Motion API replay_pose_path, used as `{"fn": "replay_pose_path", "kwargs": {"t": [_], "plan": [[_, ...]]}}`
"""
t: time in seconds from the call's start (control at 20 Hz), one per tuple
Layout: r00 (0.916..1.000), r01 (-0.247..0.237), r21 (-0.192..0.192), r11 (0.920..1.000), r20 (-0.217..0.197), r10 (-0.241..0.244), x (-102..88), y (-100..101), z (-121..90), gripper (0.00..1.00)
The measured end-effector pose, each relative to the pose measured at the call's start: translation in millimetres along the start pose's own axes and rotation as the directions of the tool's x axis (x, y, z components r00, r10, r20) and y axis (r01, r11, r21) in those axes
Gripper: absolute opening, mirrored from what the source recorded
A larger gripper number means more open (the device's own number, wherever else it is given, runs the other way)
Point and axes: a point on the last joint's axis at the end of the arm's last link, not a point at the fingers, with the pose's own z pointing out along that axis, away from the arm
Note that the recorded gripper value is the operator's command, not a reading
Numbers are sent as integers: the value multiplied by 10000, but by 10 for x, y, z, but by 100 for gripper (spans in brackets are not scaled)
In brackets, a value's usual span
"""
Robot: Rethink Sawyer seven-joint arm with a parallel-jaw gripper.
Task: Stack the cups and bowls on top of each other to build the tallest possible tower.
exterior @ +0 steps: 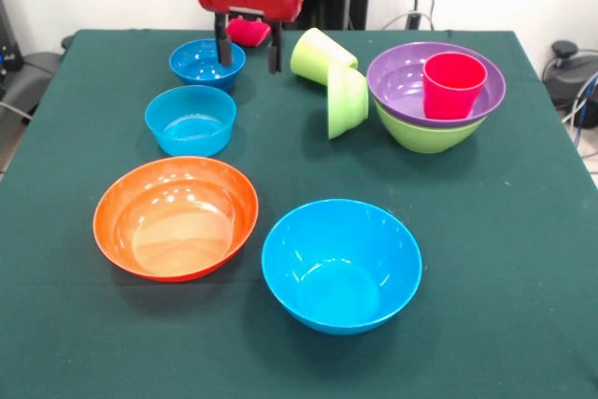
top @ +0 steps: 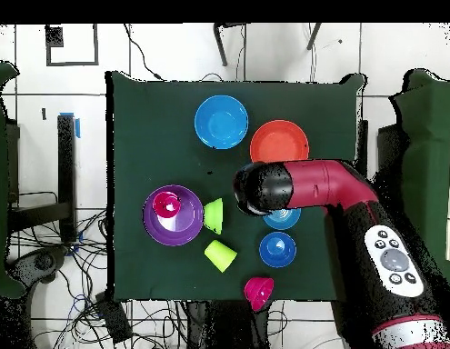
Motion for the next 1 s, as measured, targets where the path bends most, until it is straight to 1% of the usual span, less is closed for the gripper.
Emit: {"fn": "replay_pose_path", "kwargs": {"t": [0.1,0.15,0.3,0.4,0.45,0.5,0.55,0.8,0.85,0.9,1.0], "plan": [[10000,58,203,9998,51,-59,-8,24,1,100],[9999,111,381,9992,109,-115,-24,65,-2,100],[9999,69,531,9986,101,-75,-11,116,-2,100],[9999,-119,599,9981,41,117,25,142,0,100],[9993,-384,617,9974,4,384,63,127,-1,100],[9988,-495,603,9970,-2,496,75,115,-3,100],[9975,-709,580,9958,6,710,103,83,-7,100],[9903,-1389,521,9889,51,1388,256,-102,34,100],[9891,-1473,524,9877,42,1473,290,-138,46,100],[9868,-1618,561,9852,36,1618,368,-213,75,100],[9853,-1710,641,9832,57,1710,435,-279,100,100]]}}
